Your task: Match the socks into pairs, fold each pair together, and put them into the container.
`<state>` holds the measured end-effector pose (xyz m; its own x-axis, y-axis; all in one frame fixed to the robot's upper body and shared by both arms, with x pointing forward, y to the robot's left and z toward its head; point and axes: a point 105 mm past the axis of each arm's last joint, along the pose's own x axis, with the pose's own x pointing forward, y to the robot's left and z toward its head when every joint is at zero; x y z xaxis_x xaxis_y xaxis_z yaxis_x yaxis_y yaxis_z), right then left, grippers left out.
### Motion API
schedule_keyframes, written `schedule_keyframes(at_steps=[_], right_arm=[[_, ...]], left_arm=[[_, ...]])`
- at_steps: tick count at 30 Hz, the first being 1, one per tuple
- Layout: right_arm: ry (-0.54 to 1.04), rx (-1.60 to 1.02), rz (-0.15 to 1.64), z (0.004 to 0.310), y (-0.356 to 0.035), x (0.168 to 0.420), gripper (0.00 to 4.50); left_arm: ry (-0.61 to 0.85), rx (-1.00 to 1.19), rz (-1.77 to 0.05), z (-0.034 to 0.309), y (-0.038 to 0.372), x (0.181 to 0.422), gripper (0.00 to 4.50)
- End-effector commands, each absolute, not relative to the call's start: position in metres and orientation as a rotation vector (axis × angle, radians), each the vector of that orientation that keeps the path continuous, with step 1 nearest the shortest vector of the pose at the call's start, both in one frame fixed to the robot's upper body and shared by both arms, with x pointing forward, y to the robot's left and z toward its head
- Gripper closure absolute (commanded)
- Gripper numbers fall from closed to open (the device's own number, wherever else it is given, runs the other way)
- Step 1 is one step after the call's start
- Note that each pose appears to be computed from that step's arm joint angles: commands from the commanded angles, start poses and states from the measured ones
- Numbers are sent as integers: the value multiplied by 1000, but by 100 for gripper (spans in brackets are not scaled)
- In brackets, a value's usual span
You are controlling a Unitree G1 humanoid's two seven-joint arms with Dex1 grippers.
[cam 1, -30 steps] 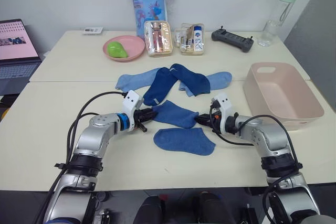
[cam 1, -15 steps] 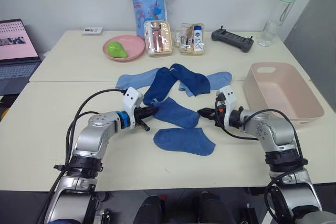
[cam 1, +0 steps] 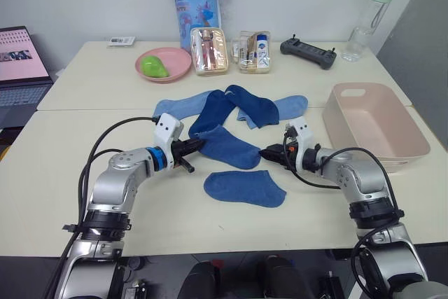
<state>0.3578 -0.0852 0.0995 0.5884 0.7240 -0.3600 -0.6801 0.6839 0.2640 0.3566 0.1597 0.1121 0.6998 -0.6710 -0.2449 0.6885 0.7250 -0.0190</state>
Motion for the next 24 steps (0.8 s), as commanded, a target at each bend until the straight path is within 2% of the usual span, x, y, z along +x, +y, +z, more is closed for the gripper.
schedule_keyframes(at_steps=[1,4,7,15,24], right_arm=[[435,63,850,108,-75,361,95],[446,19,870,103,-73,359,95],[450,30,882,101,-71,357,160],[436,53,883,104,-71,358,434],[365,23,878,124,-76,366,443]], left_arm=[[177,94,-770,128,153,357,450],[174,94,-769,129,153,357,450],[174,95,-765,129,154,357,450],[171,94,-764,129,154,357,450],[145,77,-792,139,149,352,450]])
